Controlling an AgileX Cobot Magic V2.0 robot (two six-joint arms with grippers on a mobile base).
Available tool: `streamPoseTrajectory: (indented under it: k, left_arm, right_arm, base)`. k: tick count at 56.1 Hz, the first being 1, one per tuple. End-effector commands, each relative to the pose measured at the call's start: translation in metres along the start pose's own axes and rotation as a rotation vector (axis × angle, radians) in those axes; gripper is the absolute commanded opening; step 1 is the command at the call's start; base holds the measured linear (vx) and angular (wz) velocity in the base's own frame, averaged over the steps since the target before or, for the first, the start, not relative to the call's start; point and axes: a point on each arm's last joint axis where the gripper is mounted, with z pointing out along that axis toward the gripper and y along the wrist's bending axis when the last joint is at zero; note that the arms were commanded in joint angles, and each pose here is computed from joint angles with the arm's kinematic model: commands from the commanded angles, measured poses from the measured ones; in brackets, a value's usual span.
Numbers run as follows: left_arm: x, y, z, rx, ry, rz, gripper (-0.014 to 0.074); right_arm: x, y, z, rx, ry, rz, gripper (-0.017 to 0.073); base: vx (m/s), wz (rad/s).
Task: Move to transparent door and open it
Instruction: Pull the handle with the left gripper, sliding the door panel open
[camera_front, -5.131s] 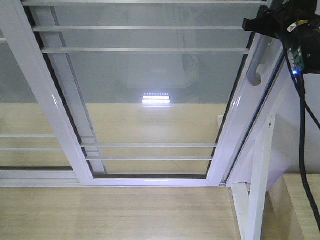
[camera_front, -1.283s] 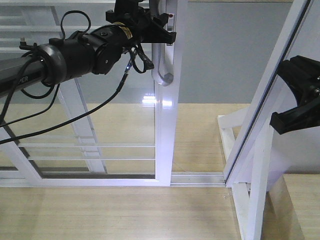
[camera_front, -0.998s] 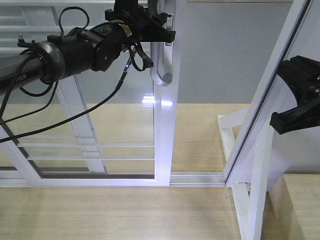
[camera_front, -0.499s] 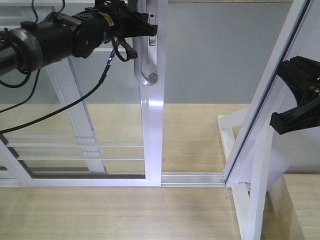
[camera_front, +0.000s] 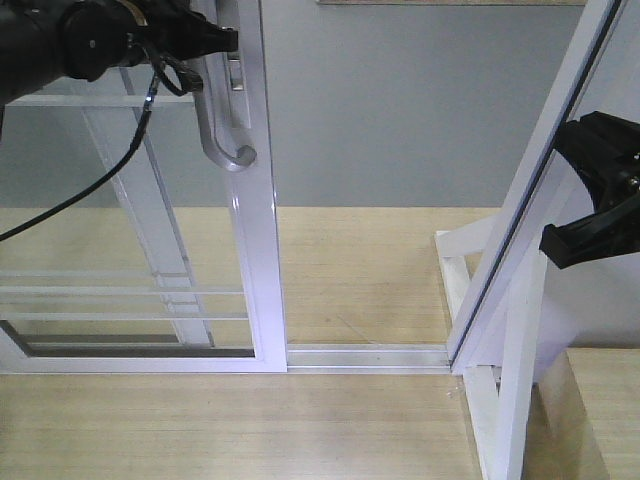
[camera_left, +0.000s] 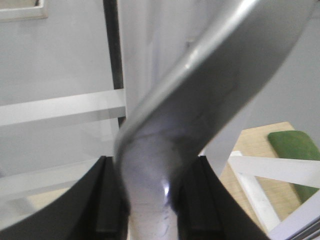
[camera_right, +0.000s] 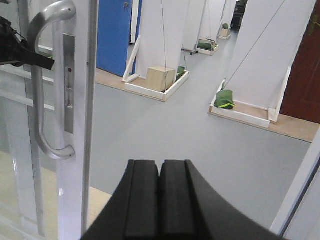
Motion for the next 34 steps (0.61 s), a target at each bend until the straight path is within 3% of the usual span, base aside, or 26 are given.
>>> streamPoseTrajectory:
  k: [1, 21, 34]
  left_arm:
    - [-0.051, 0.022, -0.032, -0.041, -0.293, 0.034, 0.0000]
    - [-0.059, 0.049, -0.049, -0.107, -0.303, 0.022, 0.0000]
    - [-0.056, 0.064, -0.061, -0.150, -0.215, 0.010, 0.0000]
  right_arm:
    - [-0.019, -0.003, -0.003, 0.025, -0.125, -0.013, -0.0006]
    - [-0.019, -0.003, -0.003, 0.025, -0.125, -0.002, -0.0006]
    - [-0.018, -0.003, -0.003, 0.024, -0.123, -0.002, -0.0006]
  base:
    - [0.00, 0.00]
    - [0.00, 0.00]
    - [0.00, 0.00]
